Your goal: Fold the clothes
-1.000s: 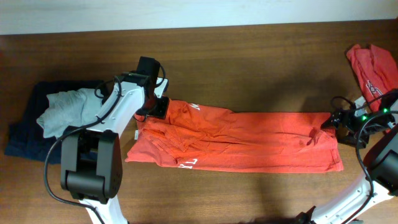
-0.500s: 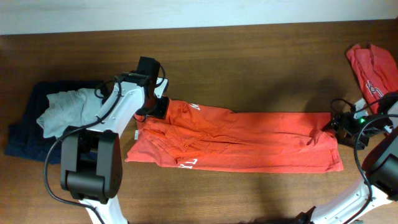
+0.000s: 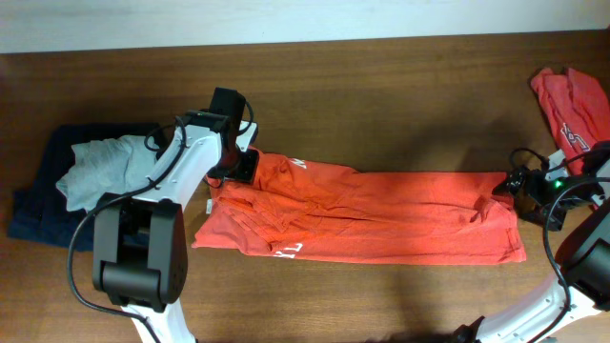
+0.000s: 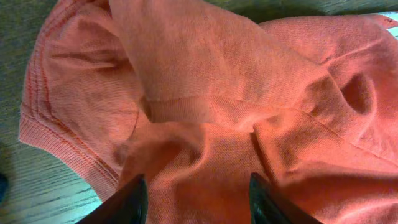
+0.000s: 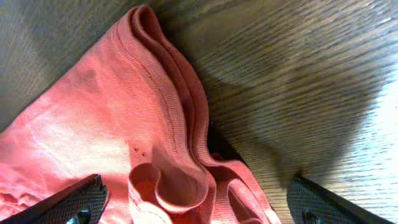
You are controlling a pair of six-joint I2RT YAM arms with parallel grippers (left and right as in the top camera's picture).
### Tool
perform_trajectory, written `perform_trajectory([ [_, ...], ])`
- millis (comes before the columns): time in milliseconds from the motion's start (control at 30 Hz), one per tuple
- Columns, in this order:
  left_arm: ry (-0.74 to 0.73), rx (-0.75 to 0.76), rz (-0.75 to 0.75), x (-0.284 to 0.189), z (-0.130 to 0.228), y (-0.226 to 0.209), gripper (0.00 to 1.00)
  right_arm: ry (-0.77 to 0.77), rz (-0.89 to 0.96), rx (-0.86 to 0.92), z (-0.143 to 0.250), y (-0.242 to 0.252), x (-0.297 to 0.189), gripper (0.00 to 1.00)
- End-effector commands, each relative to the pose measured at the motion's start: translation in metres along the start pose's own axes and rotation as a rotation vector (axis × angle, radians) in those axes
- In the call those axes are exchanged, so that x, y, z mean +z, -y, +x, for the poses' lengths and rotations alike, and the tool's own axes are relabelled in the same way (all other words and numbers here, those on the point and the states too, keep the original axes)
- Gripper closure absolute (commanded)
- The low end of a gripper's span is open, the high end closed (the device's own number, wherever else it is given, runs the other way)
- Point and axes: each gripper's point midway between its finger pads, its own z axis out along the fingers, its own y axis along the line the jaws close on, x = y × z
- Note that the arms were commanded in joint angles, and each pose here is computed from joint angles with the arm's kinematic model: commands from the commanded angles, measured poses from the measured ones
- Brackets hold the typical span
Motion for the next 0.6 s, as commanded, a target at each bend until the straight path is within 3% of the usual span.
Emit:
perform_trajectory([
  [0,-0.012,0.001,-0.002,0.003,0.002,-0.001,0.48,-0.129,0.099,-0.056,0.024,0.043,0.042,0.01],
  [200,-0.021,0.001,0.001,0.003,0.004,-0.001,0.48,-0.105,-0.038,-0.014,0.021,0.019,0.043,0.01],
  [233,-0.020,0.001,0.001,0.003,0.004,-0.001,0.48,-0.096,-0.051,-0.013,0.019,0.017,0.042,0.05],
  [267,-0.018,0.001,0.001,0.003,0.003,-0.001,0.48,-0.088,-0.049,-0.013,0.017,0.017,0.041,0.17],
  [433,0.013,0.002,0.000,-0.009,-0.009,-0.001,0.53,-0.017,-0.159,-0.012,-0.004,-0.005,0.010,0.37],
  [533,0.034,0.004,-0.001,-0.024,-0.020,0.000,0.64,0.026,-0.215,-0.034,-0.013,-0.025,-0.015,0.64],
  [567,0.037,0.004,-0.001,-0.029,-0.023,0.000,0.68,0.035,-0.219,-0.041,-0.014,-0.030,-0.021,0.68],
])
